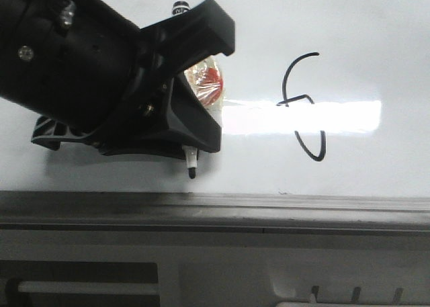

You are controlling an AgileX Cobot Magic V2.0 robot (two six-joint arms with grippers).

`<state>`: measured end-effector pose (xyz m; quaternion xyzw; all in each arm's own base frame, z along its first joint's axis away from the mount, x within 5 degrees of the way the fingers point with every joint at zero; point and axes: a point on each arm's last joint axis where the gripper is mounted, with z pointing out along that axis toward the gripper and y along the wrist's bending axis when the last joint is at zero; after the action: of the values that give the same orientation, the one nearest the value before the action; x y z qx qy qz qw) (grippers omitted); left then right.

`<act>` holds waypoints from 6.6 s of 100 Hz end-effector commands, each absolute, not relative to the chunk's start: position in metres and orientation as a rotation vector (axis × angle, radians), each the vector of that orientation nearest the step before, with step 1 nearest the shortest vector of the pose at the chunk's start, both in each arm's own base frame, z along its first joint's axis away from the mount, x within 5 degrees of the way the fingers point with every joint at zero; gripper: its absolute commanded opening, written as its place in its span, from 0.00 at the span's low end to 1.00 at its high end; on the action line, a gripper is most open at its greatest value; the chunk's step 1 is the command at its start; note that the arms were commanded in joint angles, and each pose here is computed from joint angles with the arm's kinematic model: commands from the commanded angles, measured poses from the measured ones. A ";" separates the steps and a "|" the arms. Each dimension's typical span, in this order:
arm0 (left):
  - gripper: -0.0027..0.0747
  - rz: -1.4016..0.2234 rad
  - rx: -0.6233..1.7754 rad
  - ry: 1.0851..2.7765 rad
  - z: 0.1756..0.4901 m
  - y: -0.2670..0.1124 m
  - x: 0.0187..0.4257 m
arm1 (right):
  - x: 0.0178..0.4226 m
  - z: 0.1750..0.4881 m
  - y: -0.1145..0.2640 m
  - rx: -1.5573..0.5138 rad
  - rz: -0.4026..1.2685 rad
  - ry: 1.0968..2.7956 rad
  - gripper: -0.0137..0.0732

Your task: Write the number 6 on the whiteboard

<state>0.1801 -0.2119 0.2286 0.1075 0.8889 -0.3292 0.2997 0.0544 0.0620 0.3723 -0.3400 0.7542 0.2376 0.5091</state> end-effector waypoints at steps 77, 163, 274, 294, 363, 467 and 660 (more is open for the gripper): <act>0.86 -0.712 0.088 2.195 0.236 -0.198 0.212 | 0.056 0.386 0.063 -0.797 0.590 1.722 0.09; 0.09 -0.736 0.167 1.918 0.302 -0.173 0.192 | 0.055 0.388 0.064 -0.796 0.605 1.702 0.09; 0.01 -0.826 0.666 1.577 0.298 -0.075 0.054 | 0.066 0.330 0.056 -0.814 0.365 1.590 0.08; 0.01 -0.826 0.666 1.577 0.298 -0.075 0.054 | 0.066 0.330 0.056 -0.814 0.365 1.590 0.08; 0.01 -0.276 0.271 1.491 0.203 -0.021 0.058 | 0.066 0.330 0.056 -0.814 0.361 1.591 0.08; 0.01 -0.228 0.257 1.754 0.174 -0.017 0.051 | 0.066 0.330 0.056 -0.814 0.361 1.591 0.08; 0.01 -0.228 0.257 1.752 0.174 -0.017 0.051 | 0.054 0.176 -0.006 0.137 0.009 1.767 0.08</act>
<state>0.0510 -0.0167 0.1821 0.1217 0.7769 -0.0925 0.6108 0.0539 -0.0065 0.1816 0.0632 0.7774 0.0066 0.6258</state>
